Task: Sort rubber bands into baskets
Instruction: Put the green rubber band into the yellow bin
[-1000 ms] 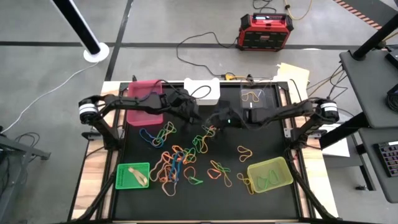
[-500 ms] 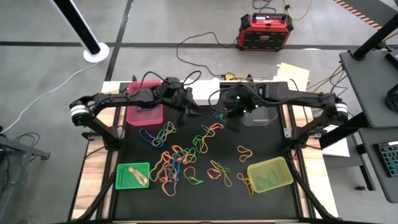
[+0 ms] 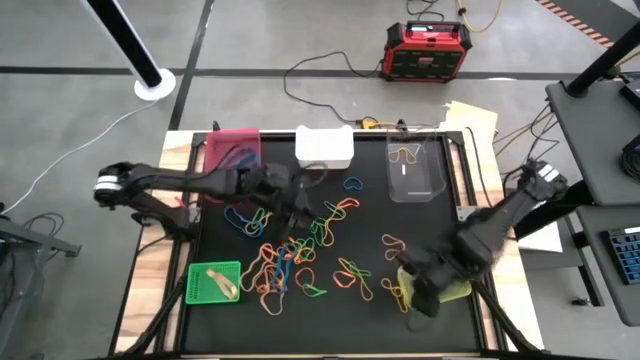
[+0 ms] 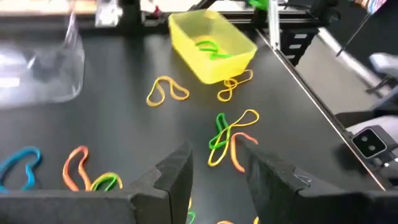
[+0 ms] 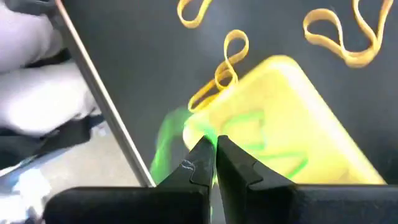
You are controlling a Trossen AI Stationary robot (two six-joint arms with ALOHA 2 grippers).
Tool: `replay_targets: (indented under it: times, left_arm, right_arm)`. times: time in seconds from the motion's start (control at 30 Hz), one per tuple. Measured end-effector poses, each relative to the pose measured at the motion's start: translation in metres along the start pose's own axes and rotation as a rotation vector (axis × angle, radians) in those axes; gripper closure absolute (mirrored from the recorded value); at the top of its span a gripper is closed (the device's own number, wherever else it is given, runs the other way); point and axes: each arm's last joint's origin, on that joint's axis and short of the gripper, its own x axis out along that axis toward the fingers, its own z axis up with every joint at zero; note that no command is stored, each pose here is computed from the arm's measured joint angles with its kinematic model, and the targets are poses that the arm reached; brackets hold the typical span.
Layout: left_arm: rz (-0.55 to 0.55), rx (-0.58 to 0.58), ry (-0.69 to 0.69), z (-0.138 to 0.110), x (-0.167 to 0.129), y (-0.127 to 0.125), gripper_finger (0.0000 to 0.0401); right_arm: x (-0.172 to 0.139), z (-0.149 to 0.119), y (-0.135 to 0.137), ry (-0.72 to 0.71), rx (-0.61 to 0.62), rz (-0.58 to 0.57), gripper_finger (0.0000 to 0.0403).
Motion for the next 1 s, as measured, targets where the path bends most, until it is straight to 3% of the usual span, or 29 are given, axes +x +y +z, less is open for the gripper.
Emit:
replay_targets:
  times: [0.17, 0.3, 0.5, 0.73, 1.0]
  left_arm:
    - [0.054, 0.082, -0.011, 0.007, 0.002, -0.041, 0.0276]
    - [0.07, 0.11, -0.008, 0.007, 0.003, -0.05, 0.0276]
    - [0.067, 0.148, -0.002, 0.007, 0.003, -0.051, 0.0277]
    - [0.07, 0.136, 0.006, 0.006, 0.004, -0.051, 0.0277]
    - [0.137, 0.143, 0.027, 0.004, 0.005, -0.047, 0.0277]
  right_arm:
    - [0.024, -0.039, -0.001, -0.185, 0.079, -0.176, 0.0394]
    - [0.047, -0.049, -0.02, -0.171, 0.147, -0.283, 0.0394]
    - [0.071, -0.051, -0.048, -0.124, 0.152, -0.393, 0.0394]
    - [0.07, -0.048, -0.057, -0.123, 0.185, -0.391, 0.0385]
    - [0.064, -0.049, -0.053, -0.048, 0.249, -0.308, 0.0293]
